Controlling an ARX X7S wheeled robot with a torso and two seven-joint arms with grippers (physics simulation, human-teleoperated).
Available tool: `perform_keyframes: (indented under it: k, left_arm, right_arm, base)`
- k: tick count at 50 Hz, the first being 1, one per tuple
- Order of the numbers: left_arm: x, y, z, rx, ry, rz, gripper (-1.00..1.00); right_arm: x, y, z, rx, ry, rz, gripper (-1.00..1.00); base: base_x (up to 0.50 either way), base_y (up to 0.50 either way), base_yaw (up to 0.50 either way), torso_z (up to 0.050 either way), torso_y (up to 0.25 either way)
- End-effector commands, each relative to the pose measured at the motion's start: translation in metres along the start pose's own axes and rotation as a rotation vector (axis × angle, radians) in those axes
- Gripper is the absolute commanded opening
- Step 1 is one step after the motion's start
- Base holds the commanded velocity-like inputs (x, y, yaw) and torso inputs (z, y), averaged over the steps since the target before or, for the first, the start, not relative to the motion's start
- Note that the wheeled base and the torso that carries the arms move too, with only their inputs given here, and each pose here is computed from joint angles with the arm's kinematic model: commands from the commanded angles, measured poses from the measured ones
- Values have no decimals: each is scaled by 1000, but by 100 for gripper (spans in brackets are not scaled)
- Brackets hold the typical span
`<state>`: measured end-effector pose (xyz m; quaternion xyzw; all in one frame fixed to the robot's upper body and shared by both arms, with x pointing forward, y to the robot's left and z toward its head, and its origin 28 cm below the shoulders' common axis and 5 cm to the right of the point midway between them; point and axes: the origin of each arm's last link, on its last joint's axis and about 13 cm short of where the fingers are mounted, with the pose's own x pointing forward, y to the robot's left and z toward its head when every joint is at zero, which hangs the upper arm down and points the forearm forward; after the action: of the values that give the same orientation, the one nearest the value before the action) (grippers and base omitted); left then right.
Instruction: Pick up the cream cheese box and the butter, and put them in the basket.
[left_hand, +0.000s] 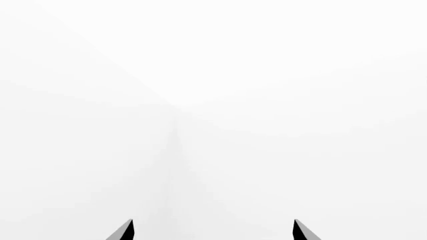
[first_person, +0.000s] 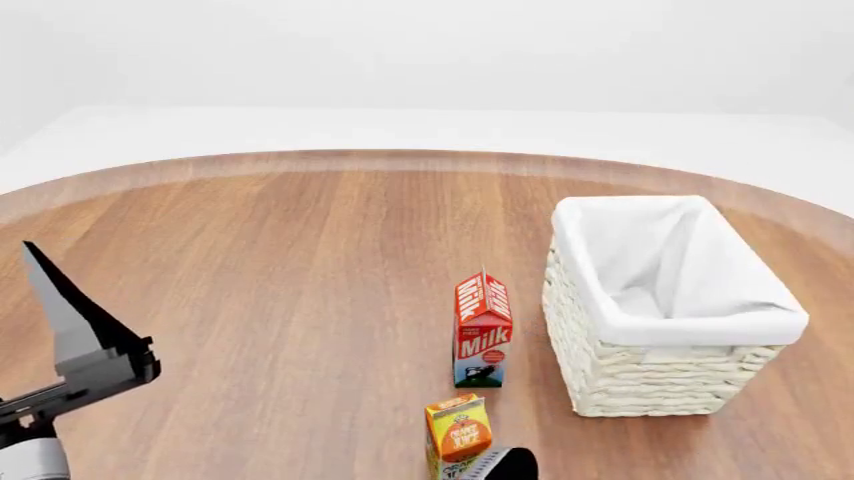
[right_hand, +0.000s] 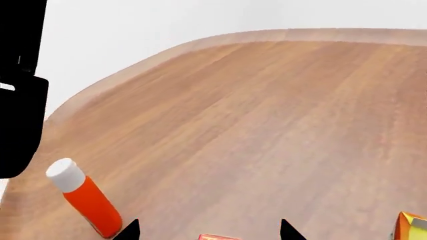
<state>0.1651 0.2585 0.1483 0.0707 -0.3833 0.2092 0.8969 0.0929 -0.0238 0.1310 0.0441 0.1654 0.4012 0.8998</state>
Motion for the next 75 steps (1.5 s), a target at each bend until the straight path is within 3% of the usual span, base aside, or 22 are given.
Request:
perform_keyframes:
  k: [1, 25, 32, 44, 52, 57, 75]
  left_arm:
    - [4, 8, 3, 19, -24, 25, 100]
    - [9, 18, 9, 35, -49, 60, 100]
    - [11, 20, 10, 42, -54, 64, 100]
    - [12, 20, 8, 49, -52, 62, 100]
    - [11, 20, 8, 49, -51, 62, 100]
    - [11, 20, 8, 48, -51, 59, 100]
    - [11, 19, 8, 48, -53, 54, 100]
  right_arm:
    - [17, 4, -4, 38, -49, -9, 100]
    - [41, 16, -37, 254, 112, -28, 100]
    - [53, 12, -46, 331, 131, -58, 100]
    - [59, 16, -54, 365, 154, -82, 100]
    - [63, 14, -60, 356, 160, -113, 100]
    - [62, 14, -60, 291, 130, -139, 100]
    - [61, 14, -77, 205, 265, -152, 100]
  base:
    - [0, 0, 0, 0, 0]
    - [0, 0, 0, 0, 0]
    - [0, 0, 0, 0, 0]
    - [0, 0, 0, 0, 0]
    - [0, 0, 0, 0, 0]
    - [0, 0, 0, 0, 0]
    - [0, 0, 0, 0, 0]
